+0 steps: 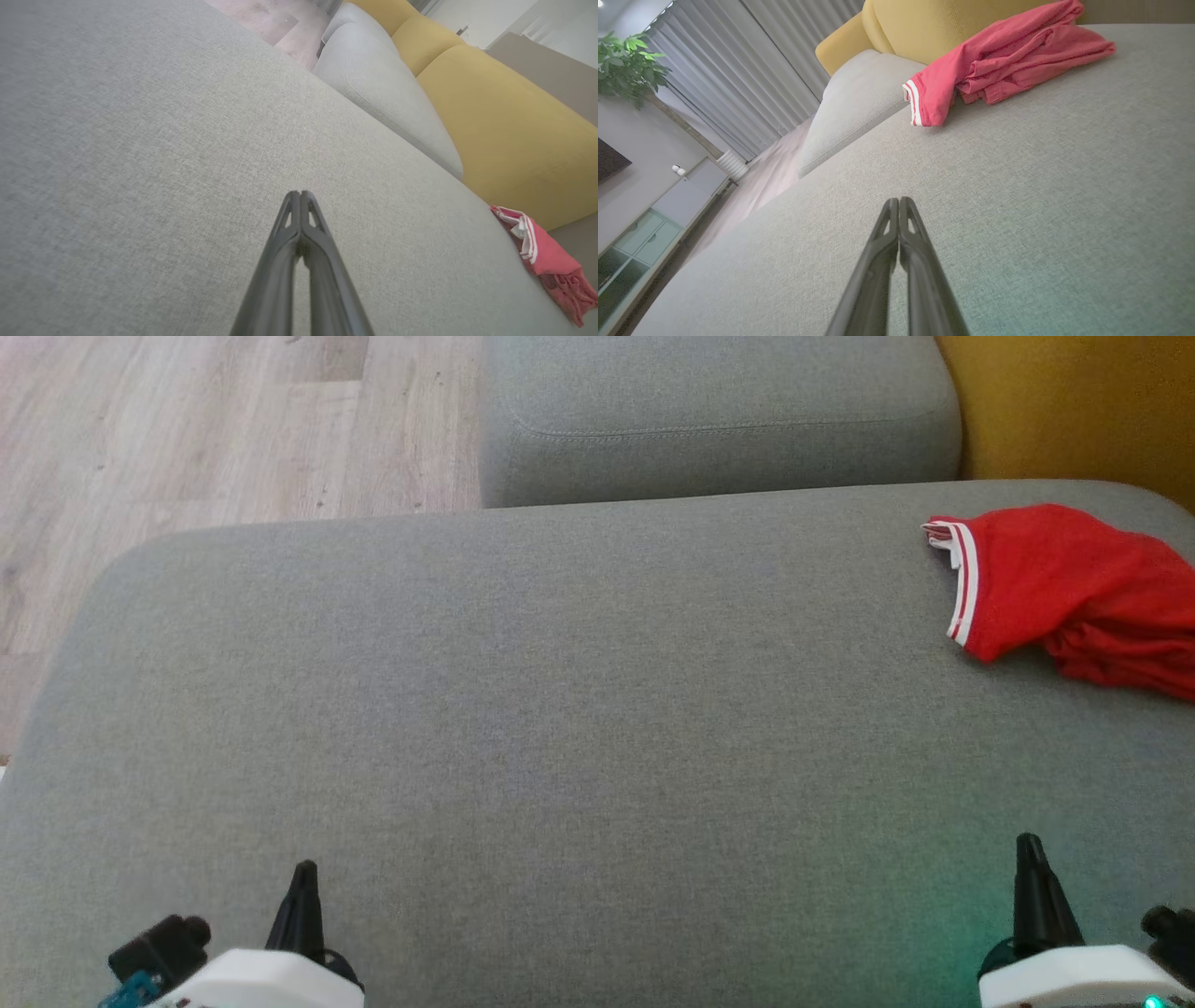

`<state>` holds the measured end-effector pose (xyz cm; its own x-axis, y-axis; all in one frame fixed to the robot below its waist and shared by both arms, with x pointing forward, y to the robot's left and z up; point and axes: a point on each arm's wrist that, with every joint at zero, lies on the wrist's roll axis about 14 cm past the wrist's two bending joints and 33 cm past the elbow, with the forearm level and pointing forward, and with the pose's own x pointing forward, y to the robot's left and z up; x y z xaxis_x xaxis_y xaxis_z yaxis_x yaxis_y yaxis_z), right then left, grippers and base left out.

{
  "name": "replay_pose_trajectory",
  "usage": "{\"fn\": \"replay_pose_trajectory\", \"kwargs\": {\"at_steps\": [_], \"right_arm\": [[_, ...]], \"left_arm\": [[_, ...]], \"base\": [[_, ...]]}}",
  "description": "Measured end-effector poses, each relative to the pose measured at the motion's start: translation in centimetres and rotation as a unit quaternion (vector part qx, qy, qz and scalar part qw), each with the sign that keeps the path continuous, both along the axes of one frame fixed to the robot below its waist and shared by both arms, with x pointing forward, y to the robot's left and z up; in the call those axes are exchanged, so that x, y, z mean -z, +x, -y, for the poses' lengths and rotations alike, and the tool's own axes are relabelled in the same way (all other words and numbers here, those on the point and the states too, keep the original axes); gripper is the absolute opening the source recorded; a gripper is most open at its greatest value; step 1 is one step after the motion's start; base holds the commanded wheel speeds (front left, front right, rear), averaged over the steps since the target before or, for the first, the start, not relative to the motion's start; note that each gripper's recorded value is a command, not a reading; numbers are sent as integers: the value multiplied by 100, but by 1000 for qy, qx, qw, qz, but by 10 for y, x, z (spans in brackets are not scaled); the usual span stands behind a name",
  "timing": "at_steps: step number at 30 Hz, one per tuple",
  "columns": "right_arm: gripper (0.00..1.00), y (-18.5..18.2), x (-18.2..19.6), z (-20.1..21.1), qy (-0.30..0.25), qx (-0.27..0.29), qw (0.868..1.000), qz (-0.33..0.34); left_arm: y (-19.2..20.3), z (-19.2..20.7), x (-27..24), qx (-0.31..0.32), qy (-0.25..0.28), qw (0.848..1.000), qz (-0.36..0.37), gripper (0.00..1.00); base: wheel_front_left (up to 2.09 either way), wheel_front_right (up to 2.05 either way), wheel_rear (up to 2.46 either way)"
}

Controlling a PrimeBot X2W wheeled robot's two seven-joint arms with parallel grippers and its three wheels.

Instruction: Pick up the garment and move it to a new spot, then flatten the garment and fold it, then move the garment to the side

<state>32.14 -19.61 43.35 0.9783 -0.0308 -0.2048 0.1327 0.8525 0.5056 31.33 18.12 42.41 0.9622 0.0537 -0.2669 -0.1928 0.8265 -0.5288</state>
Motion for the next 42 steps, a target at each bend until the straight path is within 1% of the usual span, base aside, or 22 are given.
{"fn": "replay_pose_trajectory", "kwargs": {"at_steps": [10, 20, 30, 42], "right_arm": [[0, 6, -3, 2, 55, 16, 998, 3], [0, 10, -5, 5, 115, 33, 993, 5], [0, 19, -12, 6, 176, 45, 983, 14], [0, 27, -17, 7, 250, 57, 966, 22]], "left_arm": [[6, -3, -2, -14, -53, 998, 1, 0], [13, -2, -5, -21, -112, 993, 5, 0], [20, -4, -9, -34, -170, 985, 10, 0], [29, -4, -16, -41, -241, 969, 20, 0]], "base": [[0, 0, 0], [0, 0, 0], [0, 0, 0], [0, 0, 0]]}}
